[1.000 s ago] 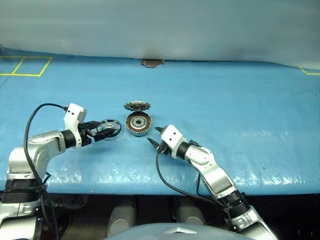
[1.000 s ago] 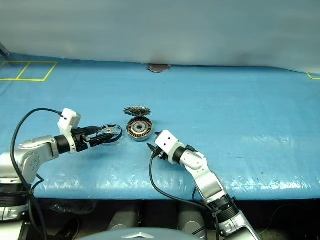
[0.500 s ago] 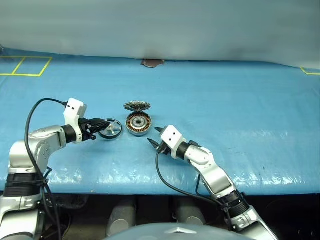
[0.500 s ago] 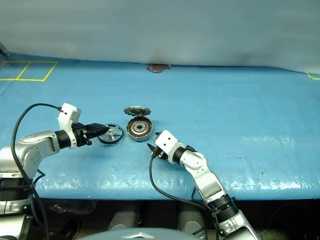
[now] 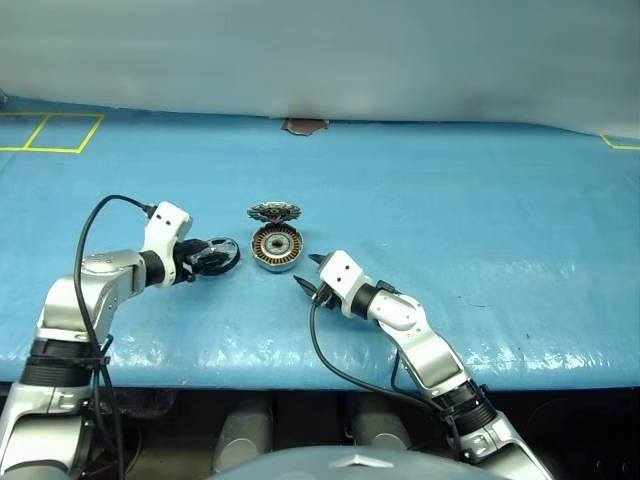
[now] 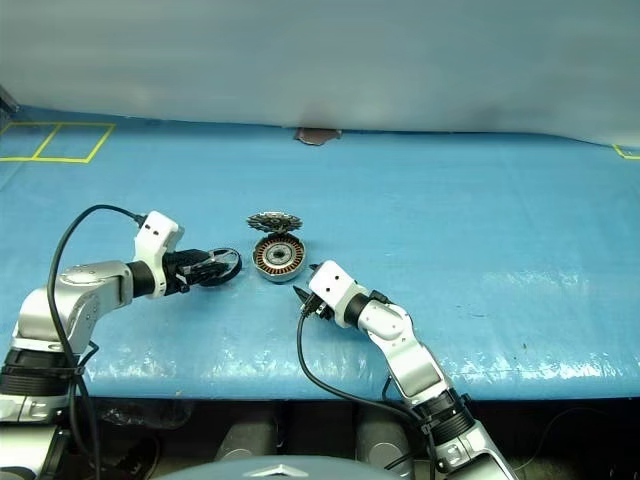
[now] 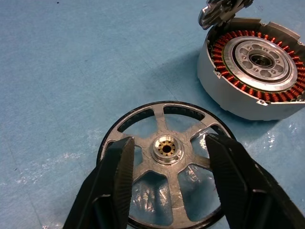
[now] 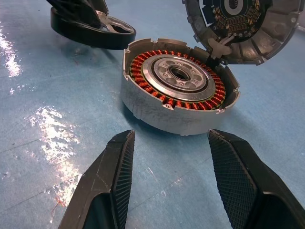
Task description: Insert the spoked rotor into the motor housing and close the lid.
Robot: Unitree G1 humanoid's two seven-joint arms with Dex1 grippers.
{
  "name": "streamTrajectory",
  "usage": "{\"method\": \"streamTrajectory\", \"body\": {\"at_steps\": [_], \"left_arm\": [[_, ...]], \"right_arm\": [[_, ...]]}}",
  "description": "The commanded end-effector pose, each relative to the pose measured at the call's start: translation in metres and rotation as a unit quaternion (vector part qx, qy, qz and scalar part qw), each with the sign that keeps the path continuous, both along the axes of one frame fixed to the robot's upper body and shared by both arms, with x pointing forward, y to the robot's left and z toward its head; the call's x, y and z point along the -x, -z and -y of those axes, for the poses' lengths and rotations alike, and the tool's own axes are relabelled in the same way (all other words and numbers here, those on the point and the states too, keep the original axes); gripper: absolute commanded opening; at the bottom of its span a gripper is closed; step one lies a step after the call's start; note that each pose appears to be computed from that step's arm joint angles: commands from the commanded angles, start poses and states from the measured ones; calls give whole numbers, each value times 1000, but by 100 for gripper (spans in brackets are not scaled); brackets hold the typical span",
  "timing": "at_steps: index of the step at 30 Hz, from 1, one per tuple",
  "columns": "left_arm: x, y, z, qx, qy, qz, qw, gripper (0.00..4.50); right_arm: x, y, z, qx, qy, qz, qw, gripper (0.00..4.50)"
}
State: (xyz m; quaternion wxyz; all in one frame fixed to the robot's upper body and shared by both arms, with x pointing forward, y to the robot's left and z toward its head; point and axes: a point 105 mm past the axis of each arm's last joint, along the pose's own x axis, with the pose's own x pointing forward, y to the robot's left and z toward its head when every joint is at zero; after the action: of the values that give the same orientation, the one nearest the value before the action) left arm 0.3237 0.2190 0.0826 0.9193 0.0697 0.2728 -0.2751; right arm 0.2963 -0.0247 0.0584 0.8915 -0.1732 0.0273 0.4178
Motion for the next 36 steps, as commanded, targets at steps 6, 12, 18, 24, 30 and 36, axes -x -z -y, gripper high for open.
{"method": "streamTrajectory", "body": {"at_steps": [6, 12, 18, 24, 30, 36], "left_arm": [[0, 0, -1, -13, 3, 1, 1000, 347], [6, 6, 0, -2, 6, -18, 1000, 347], [8, 7, 0, 3, 7, -23, 1000, 215], [7, 4, 1, 13, 12, -20, 1000, 182], [7, -8, 7, 77, 22, -24, 996, 180], [18, -14, 12, 131, 59, -47, 989, 180]], "right_arm": [[-2, -10, -1, -9, 1, 19, 1000, 258], [-2, -10, 0, -9, 3, 20, 1000, 258], [-2, -11, 0, -9, 3, 22, 1000, 258], [-3, -12, 1, -9, 5, 25, 1000, 258], [-3, -13, 1, -9, 5, 26, 1000, 258], [-3, -13, 2, -10, 5, 26, 1000, 258]]}}
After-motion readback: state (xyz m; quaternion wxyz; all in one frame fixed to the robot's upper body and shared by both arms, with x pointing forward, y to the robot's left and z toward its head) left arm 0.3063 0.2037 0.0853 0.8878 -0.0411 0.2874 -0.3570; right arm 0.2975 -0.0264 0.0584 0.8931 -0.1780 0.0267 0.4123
